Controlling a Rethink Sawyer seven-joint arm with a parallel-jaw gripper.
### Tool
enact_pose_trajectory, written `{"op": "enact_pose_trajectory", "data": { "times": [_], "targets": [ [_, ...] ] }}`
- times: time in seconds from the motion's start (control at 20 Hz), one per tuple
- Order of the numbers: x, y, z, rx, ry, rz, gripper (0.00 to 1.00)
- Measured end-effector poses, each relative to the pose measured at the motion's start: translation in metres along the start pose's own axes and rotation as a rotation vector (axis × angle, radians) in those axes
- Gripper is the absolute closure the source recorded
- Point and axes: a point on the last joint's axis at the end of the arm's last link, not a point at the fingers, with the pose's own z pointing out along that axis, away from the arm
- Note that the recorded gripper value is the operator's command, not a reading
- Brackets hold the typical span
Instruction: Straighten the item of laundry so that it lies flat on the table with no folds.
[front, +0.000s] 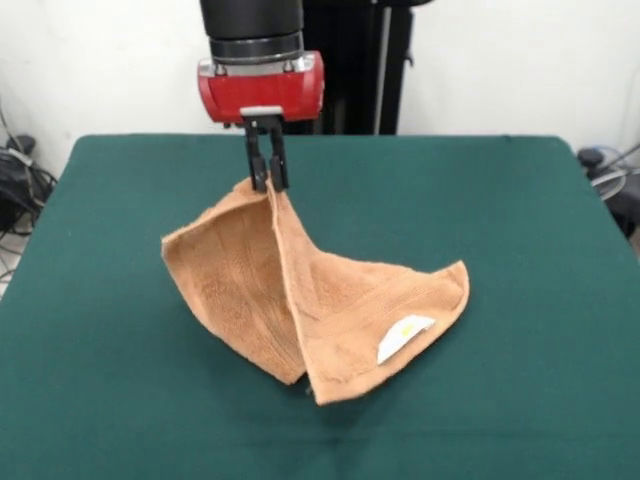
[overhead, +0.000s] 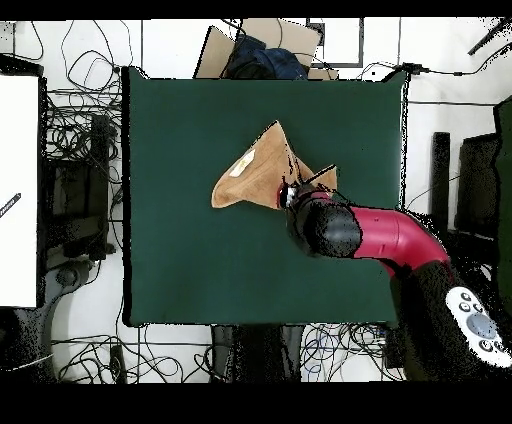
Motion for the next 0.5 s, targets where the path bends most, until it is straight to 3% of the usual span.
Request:
{"op": "enact_pose_trajectory", "data": {
  "times": [0.5],
  "targets": [
    [0.036, 0.017, -0.031, 0.039, -0.017, -0.075, 1.00]
  ]
}}
